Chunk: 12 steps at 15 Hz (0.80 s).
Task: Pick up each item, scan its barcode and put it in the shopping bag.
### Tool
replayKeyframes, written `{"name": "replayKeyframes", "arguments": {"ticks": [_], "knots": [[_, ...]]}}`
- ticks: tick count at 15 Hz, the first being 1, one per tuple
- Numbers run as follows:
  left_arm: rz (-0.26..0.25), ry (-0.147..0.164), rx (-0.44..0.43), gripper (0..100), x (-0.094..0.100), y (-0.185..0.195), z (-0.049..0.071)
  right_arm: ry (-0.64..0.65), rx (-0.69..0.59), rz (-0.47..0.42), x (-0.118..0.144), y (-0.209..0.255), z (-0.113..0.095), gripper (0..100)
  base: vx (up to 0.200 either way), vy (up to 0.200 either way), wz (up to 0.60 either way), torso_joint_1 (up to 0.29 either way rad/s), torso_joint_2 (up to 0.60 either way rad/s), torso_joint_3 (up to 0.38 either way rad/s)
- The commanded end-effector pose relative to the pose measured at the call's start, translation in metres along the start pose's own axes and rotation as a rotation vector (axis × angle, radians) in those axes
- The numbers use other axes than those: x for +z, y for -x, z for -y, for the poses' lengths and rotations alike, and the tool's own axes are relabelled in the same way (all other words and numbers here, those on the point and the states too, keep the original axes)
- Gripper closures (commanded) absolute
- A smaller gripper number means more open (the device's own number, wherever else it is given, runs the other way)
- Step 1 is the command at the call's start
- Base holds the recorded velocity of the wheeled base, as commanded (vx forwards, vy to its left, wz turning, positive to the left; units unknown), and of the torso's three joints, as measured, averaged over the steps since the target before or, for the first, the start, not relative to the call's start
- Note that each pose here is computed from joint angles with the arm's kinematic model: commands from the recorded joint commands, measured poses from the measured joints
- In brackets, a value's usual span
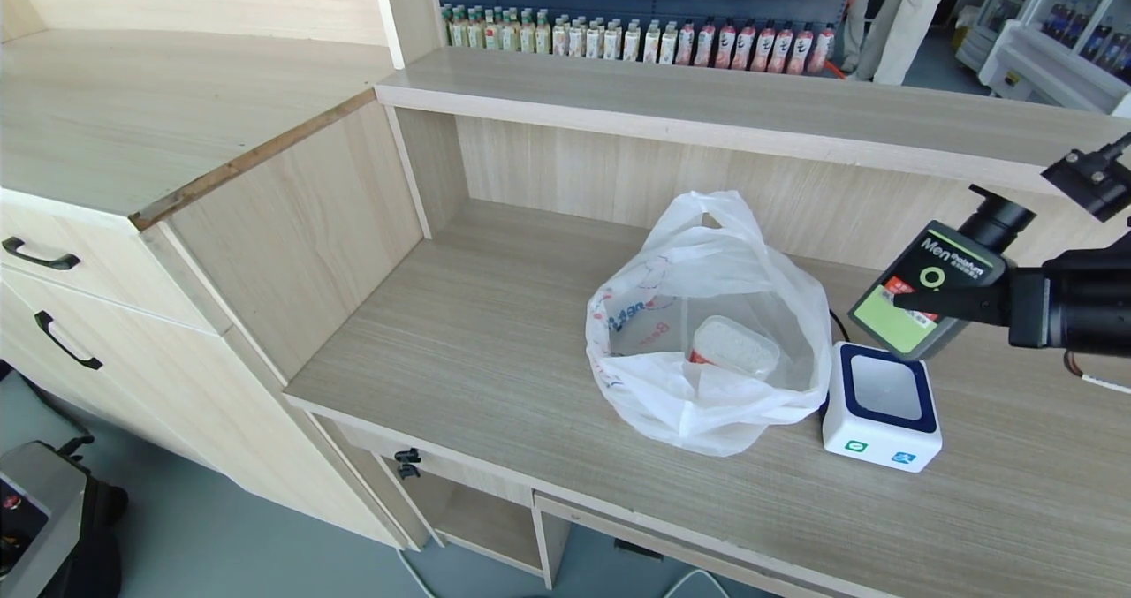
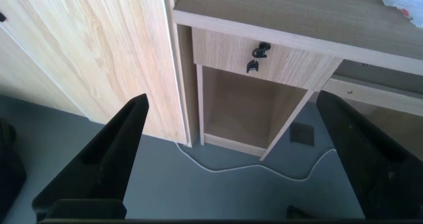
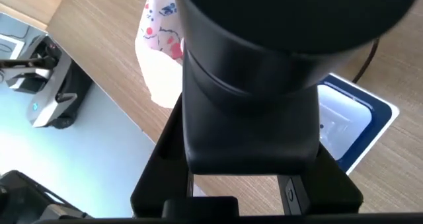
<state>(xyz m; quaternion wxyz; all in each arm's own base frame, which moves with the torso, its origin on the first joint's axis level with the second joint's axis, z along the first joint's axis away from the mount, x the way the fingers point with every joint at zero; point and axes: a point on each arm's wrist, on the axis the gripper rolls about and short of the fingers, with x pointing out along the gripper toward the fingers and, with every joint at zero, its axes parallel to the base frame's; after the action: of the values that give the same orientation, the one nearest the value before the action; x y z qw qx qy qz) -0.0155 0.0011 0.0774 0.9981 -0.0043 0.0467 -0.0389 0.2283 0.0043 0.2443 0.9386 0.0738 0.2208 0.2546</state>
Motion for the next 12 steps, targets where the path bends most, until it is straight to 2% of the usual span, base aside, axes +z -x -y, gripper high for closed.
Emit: {"name": "replayKeyframes", "arguments": {"ticks": [1,6,12], "knots": [[0.001,0.0,0.0,0,0.0,0.0,0.0,-0.091,0.041,-0.069,-0.013,-0.026,0.03,100,0.0,0.0,0.0,0.0,0.0,0.0],[-0.001,0.0,0.0,0,0.0,0.0,0.0,-0.163,0.114,-0.117,-0.024,-0.044,0.052,100,0.0,0.0,0.0,0.0,0.0,0.0],[-0.001,0.0,0.0,0,0.0,0.0,0.0,-0.198,0.122,-0.136,-0.03,-0.06,0.071,100,0.0,0.0,0.0,0.0,0.0,0.0]]}}
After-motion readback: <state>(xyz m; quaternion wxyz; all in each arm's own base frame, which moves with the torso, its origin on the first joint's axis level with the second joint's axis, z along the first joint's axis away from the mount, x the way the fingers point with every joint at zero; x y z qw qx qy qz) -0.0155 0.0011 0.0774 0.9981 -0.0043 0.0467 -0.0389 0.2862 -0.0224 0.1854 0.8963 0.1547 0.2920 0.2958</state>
